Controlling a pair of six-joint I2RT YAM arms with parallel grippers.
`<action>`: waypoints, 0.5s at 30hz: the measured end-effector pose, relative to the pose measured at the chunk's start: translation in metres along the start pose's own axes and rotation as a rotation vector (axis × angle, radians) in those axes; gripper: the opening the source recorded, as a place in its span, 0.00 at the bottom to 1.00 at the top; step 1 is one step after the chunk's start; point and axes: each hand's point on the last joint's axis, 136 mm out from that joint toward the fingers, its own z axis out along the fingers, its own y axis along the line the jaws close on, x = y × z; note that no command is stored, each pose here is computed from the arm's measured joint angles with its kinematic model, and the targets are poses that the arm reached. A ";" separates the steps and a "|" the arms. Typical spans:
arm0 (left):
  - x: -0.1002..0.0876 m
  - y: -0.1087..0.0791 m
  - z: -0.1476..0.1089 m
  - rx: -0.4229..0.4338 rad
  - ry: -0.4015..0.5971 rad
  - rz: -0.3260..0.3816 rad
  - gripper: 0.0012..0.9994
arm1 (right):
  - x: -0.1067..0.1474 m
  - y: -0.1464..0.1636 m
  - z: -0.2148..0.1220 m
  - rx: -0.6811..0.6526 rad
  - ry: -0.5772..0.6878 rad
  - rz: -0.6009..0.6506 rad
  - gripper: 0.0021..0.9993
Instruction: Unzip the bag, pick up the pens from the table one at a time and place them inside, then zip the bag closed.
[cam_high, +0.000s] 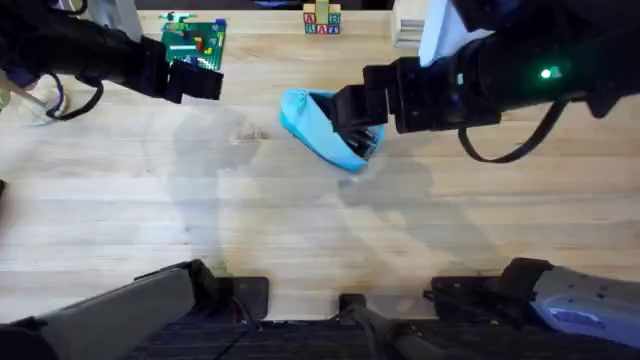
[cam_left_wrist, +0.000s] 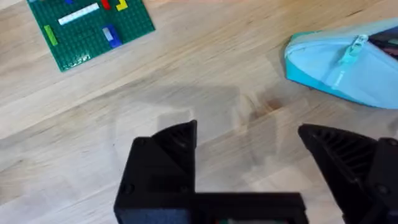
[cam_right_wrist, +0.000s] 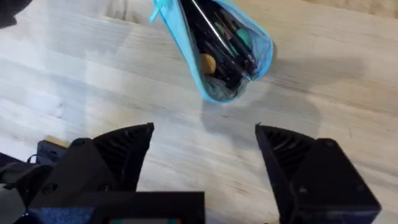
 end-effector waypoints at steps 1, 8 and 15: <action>0.000 0.000 0.000 0.000 0.000 0.000 0.99 | 0.000 0.000 0.000 0.000 0.000 0.000 1.00; 0.000 0.000 0.000 0.000 0.000 0.000 0.99 | -0.003 -0.008 0.000 0.044 -0.023 0.096 1.00; 0.000 0.000 0.000 0.000 0.000 0.000 0.99 | 0.004 -0.019 -0.001 0.099 -0.009 0.216 1.00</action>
